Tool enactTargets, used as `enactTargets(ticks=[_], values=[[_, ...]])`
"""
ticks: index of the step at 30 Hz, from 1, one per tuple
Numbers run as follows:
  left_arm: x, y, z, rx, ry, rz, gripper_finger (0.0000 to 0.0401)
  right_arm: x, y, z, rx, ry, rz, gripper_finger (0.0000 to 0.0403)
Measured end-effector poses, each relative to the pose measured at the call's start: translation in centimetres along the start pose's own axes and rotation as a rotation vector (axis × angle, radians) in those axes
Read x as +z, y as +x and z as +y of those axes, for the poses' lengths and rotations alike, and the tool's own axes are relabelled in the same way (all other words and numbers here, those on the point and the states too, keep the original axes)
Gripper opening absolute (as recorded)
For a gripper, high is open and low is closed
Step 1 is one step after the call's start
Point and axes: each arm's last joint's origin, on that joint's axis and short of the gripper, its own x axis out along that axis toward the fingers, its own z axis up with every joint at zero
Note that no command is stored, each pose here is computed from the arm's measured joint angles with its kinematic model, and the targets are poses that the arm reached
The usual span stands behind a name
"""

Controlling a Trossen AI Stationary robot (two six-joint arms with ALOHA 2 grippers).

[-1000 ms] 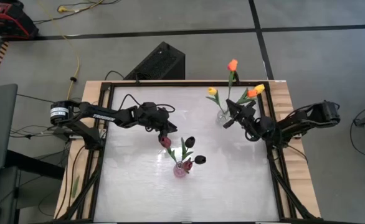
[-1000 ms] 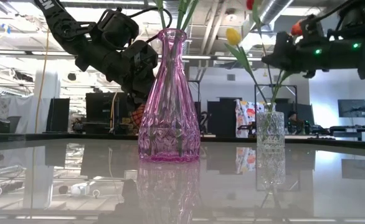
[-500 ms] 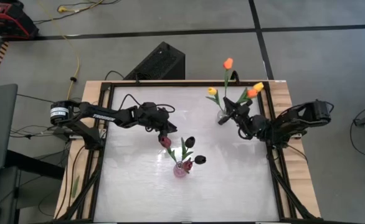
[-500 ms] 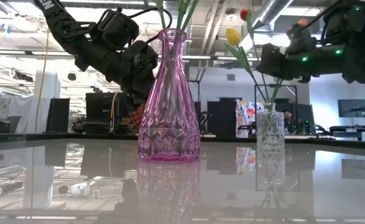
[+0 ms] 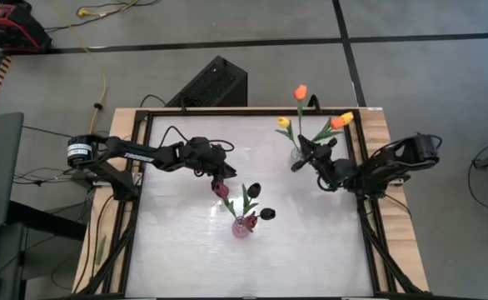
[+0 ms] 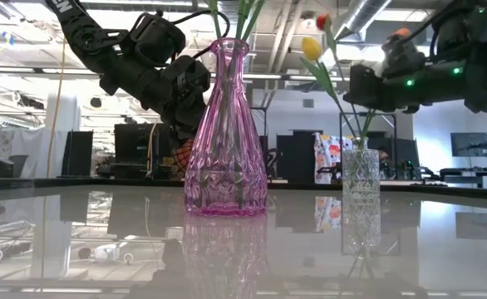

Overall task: Sort flowers into vase by color
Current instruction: Put the orange flower into the transparent vase

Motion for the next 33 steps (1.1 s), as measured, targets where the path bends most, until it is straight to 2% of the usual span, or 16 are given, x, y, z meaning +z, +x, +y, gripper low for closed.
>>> enactTargets(ticks=[7, 19, 26, 33], values=[[-0.1, 0.1, -0.2, -0.004, 0.002, 0.010, 0.0067, -1.3, 0.0, 0.3, -0.013, -0.022, 0.041, 0.0022], [-0.2, 0.1, -0.2, -0.003, 0.001, 0.018, 0.0067, -1.2, -0.1, 0.4, -0.003, -0.010, 0.037, 0.0029], [-0.3, 0.1, -0.2, -0.002, 0.000, 0.022, 0.0067, -1.0, -0.6, 0.7, 0.027, -0.092, 0.031, 0.0065], [-0.3, 0.1, -0.2, -0.001, 0.000, 0.022, 0.0067, 0.0, -1.5, 1.0, 0.008, -0.165, 0.020, 0.0072]])
